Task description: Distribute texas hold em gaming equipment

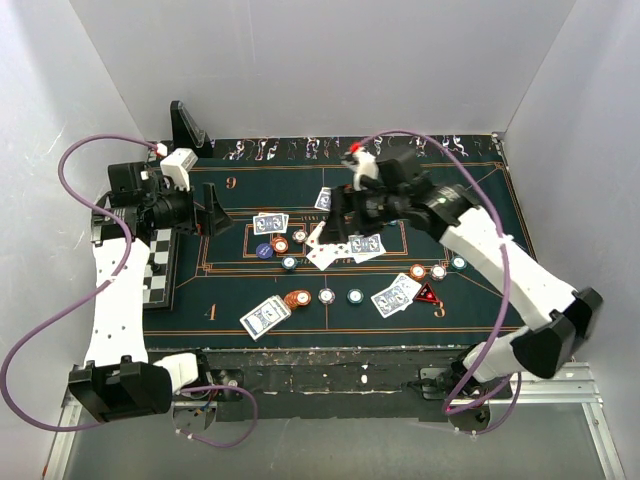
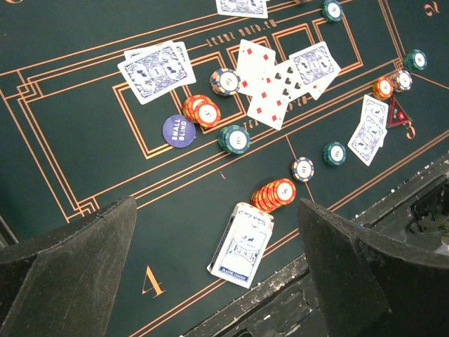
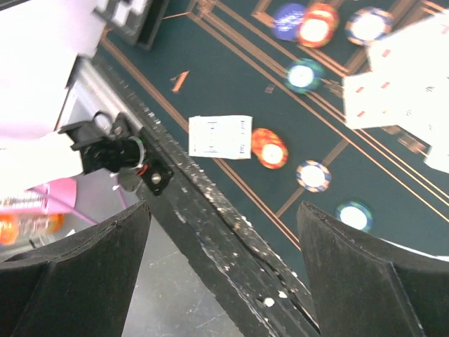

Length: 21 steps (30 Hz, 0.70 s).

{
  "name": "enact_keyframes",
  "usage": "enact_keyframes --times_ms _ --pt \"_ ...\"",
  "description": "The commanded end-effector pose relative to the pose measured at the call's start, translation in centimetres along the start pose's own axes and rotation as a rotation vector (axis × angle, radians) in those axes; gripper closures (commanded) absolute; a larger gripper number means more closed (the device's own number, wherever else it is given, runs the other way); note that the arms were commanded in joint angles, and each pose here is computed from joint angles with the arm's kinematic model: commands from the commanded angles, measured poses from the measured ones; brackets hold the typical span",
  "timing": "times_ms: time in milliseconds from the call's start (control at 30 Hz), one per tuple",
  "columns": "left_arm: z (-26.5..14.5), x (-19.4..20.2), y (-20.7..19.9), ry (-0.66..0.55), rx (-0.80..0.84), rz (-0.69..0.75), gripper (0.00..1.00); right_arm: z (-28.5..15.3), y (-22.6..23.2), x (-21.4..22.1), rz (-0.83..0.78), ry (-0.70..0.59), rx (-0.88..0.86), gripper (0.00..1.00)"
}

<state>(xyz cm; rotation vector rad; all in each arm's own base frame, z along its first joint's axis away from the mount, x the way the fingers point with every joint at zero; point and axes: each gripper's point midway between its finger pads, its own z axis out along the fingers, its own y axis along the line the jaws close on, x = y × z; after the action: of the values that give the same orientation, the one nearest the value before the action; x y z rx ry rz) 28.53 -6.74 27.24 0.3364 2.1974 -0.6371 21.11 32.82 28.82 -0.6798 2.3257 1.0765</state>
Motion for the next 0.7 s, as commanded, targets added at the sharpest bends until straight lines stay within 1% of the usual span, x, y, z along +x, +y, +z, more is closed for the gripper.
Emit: enact_keyframes --times_ms 0,133,267,367,467,567,667 --pt "0.2 -0.4 1.6 -0.024 -0.081 -0.009 0.02 -3.7 -4.8 -0.4 0.091 -0.125 0.073 0.08" --pt "0.5 -0.5 3.1 -0.023 -0.150 -0.040 0.02 -6.4 -8.3 0.4 0.134 -0.189 0.167 0.08" --pt "0.8 0.0 5.4 0.011 -0.263 -0.106 0.02 -8.5 -11.9 1.1 0.195 -0.236 0.289 0.07" --pt "1.0 0.4 6.4 0.036 -0.304 -0.110 0.02 -10.4 -14.3 1.3 0.252 -0.288 0.372 0.07" --pt "1.0 0.6 6.6 0.030 -0.311 -0.099 0.02 -12.6 -16.9 1.9 0.298 -0.338 0.507 0.07" --pt "1.1 0.7 6.7 0.009 -0.314 -0.086 0.02 -14.4 -19.3 3.0 0.321 -0.359 0.648 0.07" --pt "1.8 0.9 7.2 0.005 -0.318 -0.095 0.02 -14.6 -20.6 4.2 0.345 -0.362 0.701 0.06"
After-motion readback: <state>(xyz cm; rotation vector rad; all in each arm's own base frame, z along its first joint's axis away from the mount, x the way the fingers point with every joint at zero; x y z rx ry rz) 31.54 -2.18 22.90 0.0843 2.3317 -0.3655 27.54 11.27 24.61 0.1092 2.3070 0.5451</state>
